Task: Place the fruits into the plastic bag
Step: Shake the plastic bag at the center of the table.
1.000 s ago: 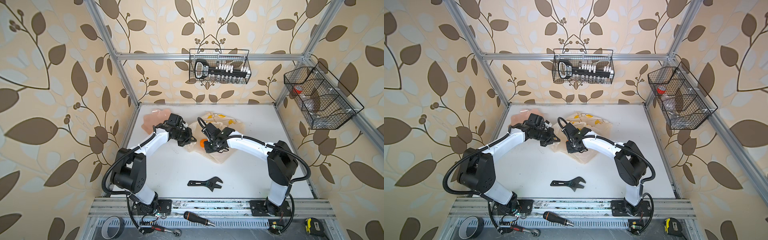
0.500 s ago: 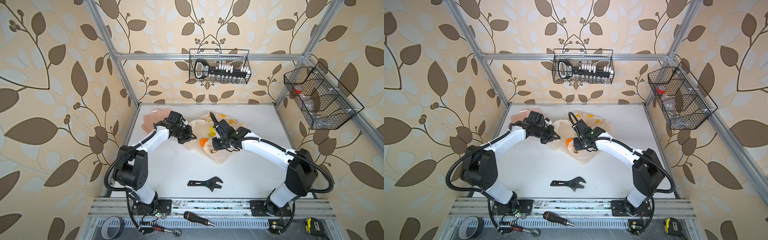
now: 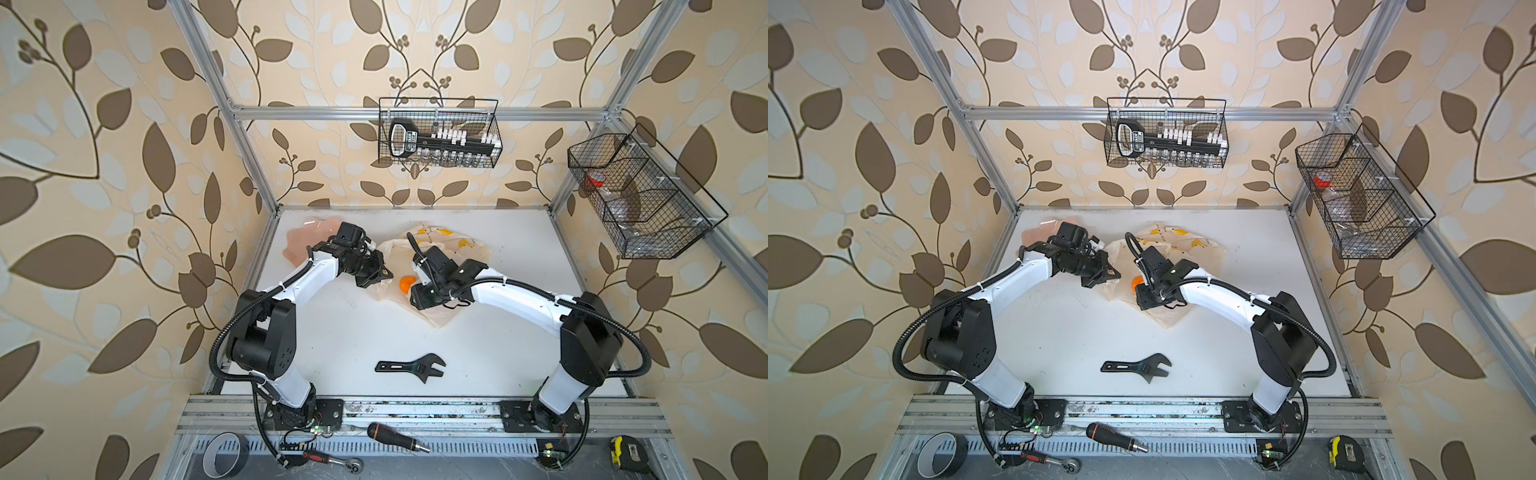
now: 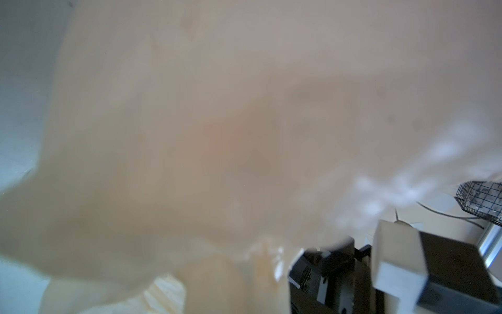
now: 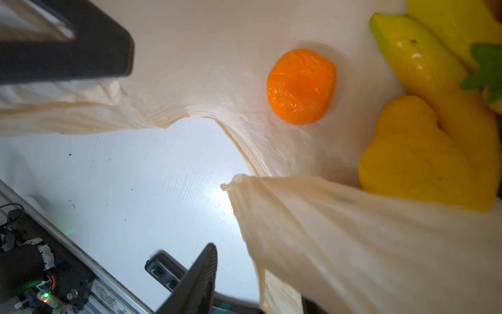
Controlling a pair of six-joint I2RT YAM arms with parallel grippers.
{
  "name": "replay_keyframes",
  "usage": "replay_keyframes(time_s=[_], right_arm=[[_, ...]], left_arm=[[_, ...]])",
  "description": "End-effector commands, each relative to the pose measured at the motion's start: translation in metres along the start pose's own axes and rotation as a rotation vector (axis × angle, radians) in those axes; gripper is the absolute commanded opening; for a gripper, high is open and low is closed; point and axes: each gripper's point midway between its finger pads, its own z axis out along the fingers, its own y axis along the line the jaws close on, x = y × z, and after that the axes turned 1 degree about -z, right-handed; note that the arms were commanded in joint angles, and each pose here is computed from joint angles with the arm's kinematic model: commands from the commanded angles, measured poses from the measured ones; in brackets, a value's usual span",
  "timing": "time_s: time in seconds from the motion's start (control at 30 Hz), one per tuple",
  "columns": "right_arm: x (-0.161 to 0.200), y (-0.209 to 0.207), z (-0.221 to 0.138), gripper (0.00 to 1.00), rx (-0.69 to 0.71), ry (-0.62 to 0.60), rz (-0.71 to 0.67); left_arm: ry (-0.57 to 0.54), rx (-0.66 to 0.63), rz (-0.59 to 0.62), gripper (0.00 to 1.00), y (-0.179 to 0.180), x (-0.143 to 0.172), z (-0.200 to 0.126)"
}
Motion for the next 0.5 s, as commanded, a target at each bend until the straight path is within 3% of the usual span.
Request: replay_keyframes(time_s=[0.0, 0.2, 0.47], right_arm=[[-0.004, 0.002, 0.009, 0.52, 0.011, 0.011, -0.026], [0.0, -0.009, 0.034, 0.55, 0.097, 0.053, -0.059], [0.011, -0.02, 0.042, 0.26, 0.174, 0.082, -0.126]], left_arm=[[-0.016, 0.003, 0.027, 0.0, -0.002, -0.008, -0.003], [-0.011, 0.001, 0.028, 0.0, -0.001, -0.006, -0.003], [-0.016, 0.001, 0.036, 0.0, -0.002, -0.008, -0.004]])
